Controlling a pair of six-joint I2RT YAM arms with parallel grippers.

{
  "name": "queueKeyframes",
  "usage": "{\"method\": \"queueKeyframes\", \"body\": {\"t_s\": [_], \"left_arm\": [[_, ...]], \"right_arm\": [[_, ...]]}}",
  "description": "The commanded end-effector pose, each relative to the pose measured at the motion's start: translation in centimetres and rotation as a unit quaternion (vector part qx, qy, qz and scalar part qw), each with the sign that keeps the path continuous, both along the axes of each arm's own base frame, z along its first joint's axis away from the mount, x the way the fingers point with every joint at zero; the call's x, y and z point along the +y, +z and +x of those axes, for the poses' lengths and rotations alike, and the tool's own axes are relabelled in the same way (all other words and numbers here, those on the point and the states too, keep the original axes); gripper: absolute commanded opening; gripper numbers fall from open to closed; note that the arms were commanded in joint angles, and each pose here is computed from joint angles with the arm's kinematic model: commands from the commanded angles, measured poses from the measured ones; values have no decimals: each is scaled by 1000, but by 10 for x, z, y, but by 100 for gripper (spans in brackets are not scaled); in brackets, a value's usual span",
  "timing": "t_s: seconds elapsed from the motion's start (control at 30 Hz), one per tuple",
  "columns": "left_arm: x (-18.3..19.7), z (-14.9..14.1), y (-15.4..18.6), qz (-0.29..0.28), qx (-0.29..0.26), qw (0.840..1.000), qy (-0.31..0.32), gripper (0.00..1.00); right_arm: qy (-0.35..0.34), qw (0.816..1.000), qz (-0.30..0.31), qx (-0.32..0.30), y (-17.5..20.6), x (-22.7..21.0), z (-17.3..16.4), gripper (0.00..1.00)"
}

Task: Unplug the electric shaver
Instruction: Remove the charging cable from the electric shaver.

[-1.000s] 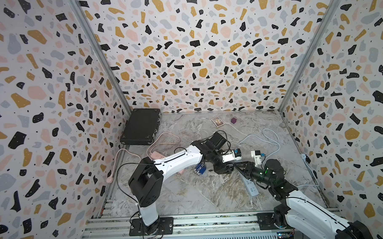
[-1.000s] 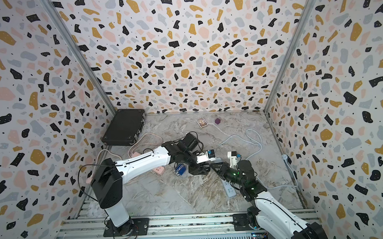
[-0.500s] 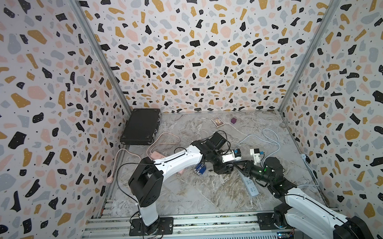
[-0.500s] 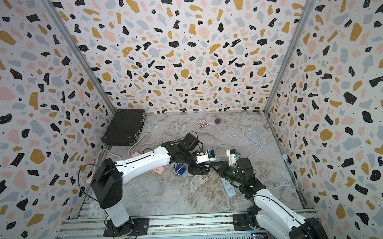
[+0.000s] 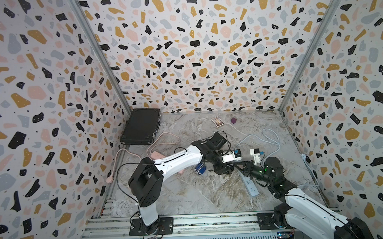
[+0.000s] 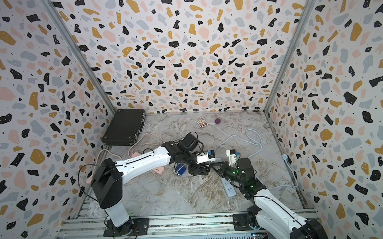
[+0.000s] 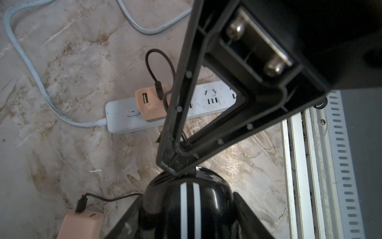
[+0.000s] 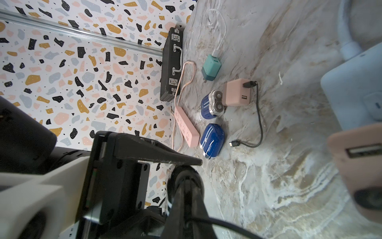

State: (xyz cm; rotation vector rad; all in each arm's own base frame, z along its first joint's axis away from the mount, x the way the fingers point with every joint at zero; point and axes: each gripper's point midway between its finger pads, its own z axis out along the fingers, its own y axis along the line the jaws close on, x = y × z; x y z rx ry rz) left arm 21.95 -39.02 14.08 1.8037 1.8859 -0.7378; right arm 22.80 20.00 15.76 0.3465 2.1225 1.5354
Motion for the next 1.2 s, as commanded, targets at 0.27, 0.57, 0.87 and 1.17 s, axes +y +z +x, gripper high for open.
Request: {"method": "queueKeyframes", "body": {"t_s": [0.27, 0.57, 0.87, 1.17], "left_arm": [[-3, -2, 4, -9, -2, 1000, -6, 50], [3, -5, 4, -4, -5, 1000, -8, 47], [9, -10, 2, -2, -3, 1000, -10, 43], [15, -11, 1, 0, -6, 1000, -5, 43]], "right_arm": [[0, 999, 5, -34, 23, 1, 4, 0], [-12, 999, -14, -29, 17, -6, 1, 0], [-18, 999, -25, -25, 12, -10, 1, 0], [-30, 999, -33, -28, 12, -16, 2, 0]]}}
